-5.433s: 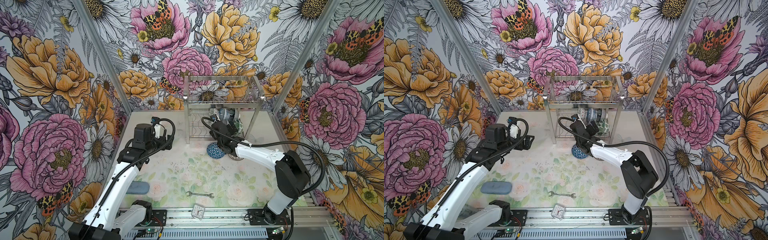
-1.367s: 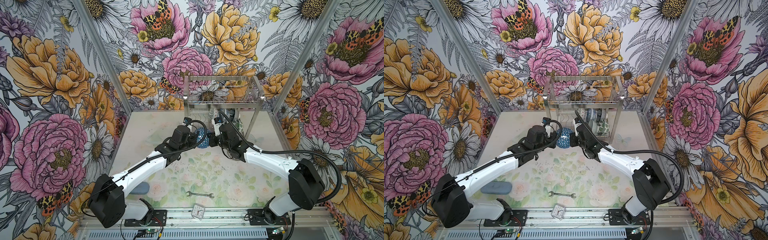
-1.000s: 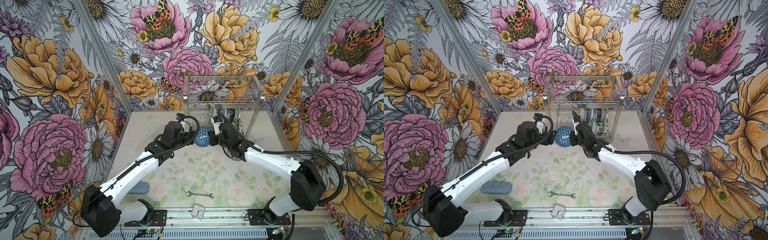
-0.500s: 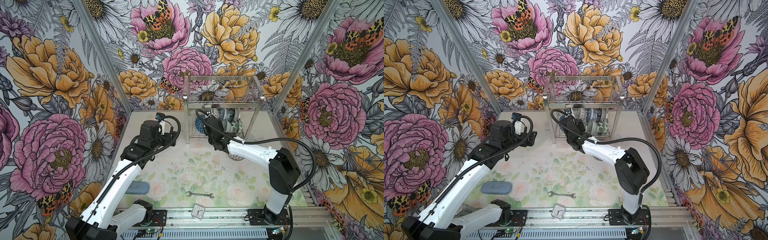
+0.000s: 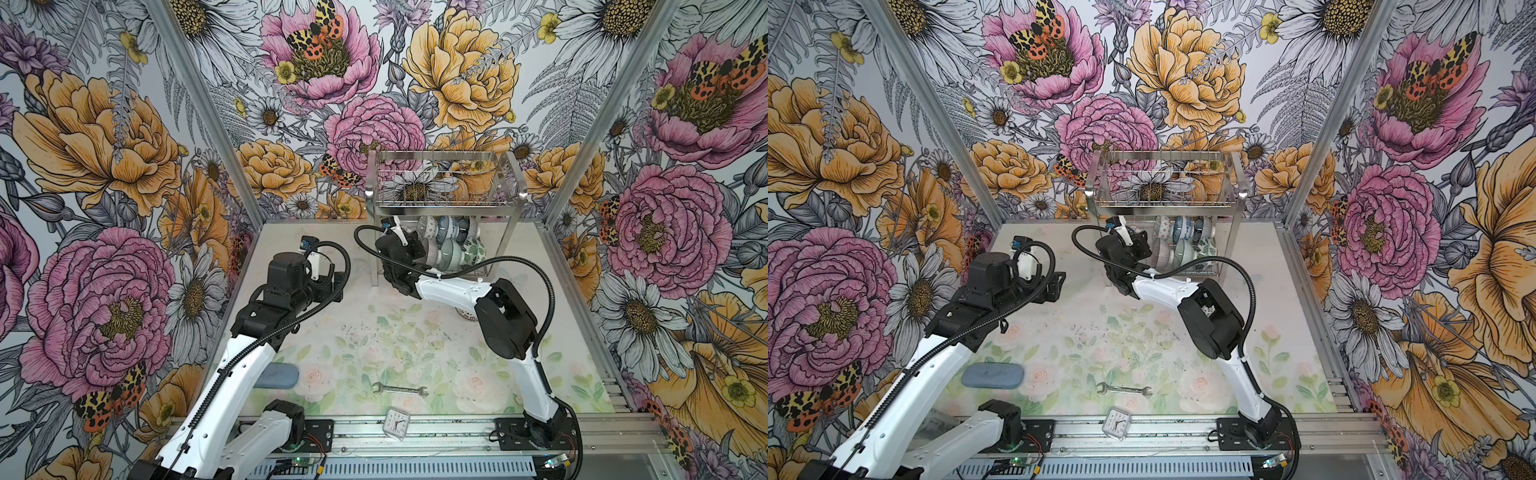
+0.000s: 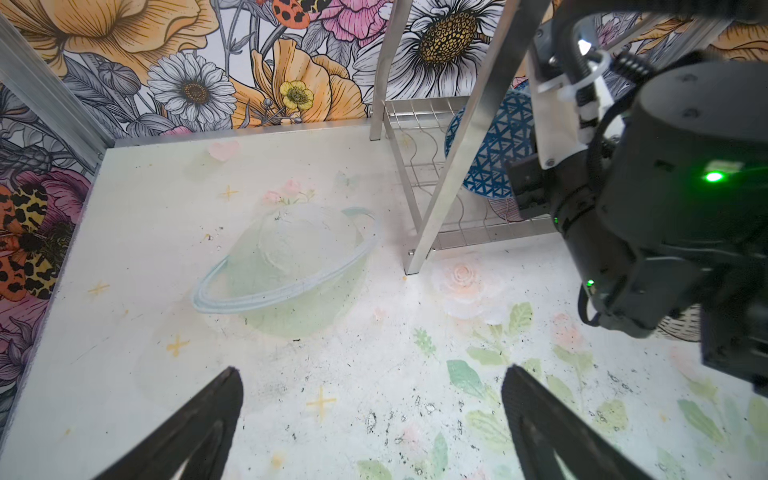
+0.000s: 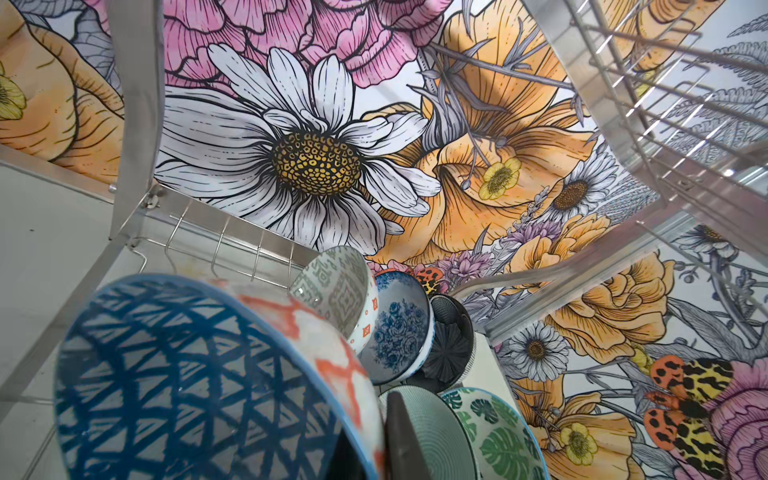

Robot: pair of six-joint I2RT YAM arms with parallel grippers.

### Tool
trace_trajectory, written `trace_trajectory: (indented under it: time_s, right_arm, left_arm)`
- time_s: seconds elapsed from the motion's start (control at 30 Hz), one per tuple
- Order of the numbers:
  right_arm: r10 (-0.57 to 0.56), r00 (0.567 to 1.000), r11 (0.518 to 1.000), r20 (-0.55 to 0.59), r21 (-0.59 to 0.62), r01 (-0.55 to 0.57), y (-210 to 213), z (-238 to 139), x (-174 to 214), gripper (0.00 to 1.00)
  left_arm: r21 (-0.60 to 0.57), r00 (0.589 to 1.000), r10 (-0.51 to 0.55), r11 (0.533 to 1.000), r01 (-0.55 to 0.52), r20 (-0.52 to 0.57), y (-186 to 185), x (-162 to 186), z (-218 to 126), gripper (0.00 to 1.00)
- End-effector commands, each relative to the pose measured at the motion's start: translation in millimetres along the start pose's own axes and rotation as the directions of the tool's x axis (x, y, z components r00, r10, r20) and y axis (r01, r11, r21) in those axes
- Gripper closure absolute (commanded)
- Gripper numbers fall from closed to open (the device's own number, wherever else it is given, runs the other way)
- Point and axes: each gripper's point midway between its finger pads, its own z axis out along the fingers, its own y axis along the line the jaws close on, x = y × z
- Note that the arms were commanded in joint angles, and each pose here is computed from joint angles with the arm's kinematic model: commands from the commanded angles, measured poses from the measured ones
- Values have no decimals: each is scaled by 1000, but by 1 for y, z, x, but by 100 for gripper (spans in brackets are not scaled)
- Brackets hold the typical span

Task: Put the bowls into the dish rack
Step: 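Move the blue triangle bowl with the right gripper into a rack slot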

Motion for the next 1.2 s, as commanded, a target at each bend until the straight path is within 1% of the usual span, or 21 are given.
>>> trace_trajectory:
  time_s: [0.0, 0.17, 0.3, 0.6, 0.9, 1.17]
  right_arm:
    - [77, 996, 992, 47, 94, -81, -19, 11, -26, 100]
    - [79, 996, 987, 36, 137, -83, -21, 39, -19, 100]
    - [85, 996, 985, 28, 148, -88, -22, 60, -15, 100]
    - [80, 996, 989, 32, 124, -84, -5, 94, -12, 100]
    - [56, 998, 992, 25, 109, -59, 19, 118, -7, 100]
    - [13, 1000, 991, 8, 131, -14, 25, 133, 3, 100]
  left_arm:
    - [21, 1000, 14, 1000, -15, 24, -2, -3, -1, 1]
    - [21, 1000, 12, 1000, -13, 27, -2, -4, -1, 1]
    - [24, 999, 13, 1000, -13, 30, -3, -4, -2, 1]
    - [25, 999, 11, 1000, -12, 33, -2, -4, -4, 1]
    - [20, 999, 12, 1000, -13, 36, -1, -5, -4, 1]
    - [21, 999, 7, 1000, -8, 35, 0, -5, -4, 1]
